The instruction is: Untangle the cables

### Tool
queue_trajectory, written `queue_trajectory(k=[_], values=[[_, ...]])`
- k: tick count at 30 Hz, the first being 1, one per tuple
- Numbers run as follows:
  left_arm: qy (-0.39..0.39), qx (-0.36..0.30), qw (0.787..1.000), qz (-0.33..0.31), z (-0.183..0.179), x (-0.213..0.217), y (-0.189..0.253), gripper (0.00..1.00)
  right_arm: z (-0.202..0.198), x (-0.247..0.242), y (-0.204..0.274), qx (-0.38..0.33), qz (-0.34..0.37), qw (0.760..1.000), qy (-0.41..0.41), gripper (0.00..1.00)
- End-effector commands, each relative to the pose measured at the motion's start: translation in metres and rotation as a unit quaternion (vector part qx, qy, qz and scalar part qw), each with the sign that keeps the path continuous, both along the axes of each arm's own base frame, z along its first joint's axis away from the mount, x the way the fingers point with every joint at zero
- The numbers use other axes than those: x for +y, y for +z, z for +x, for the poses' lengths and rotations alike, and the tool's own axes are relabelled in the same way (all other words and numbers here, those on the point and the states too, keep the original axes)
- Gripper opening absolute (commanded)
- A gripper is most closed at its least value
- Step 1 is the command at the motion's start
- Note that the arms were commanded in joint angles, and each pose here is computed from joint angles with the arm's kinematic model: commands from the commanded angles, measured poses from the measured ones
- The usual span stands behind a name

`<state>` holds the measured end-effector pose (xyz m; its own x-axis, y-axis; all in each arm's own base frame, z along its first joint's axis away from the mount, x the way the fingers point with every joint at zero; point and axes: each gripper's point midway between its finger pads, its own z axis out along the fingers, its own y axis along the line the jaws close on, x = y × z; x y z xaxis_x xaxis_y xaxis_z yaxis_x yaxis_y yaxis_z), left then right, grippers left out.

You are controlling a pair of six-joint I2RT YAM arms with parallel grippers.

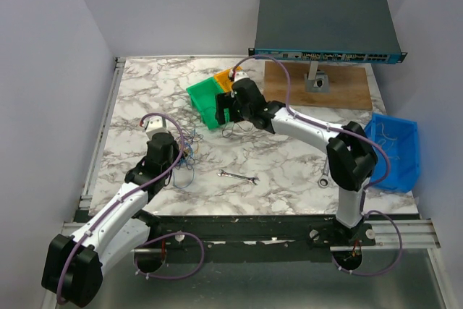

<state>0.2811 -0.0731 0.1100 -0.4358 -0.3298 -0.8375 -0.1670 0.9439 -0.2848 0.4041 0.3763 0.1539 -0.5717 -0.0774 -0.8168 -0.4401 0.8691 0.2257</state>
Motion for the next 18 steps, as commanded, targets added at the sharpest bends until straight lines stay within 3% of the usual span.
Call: queue_trajectory(k=[1,2,9,18], values=[[0.004,-0.017,1.0,-0.003,0.006,0.0,0.014,0.02,-0.035,-0.021,-0.033,0.042,-0.016,0.999,0.012,0.96],[0.003,-0.017,1.0,-0.003,0.006,-0.001,0.014,0.02,-0.038,-0.029,-0.041,0.045,-0.025,0.999,0.003,1.0],[0.002,-0.016,1.0,-0.003,0.007,-0.002,0.014,0.02,-0.053,-0.069,-0.076,0.054,-0.064,0.995,-0.052,1.0],[0.004,-0.018,1.0,-0.003,0.006,0.0,0.014,0.02,-0.04,-0.058,-0.103,0.056,-0.078,0.995,-0.038,1.0]])
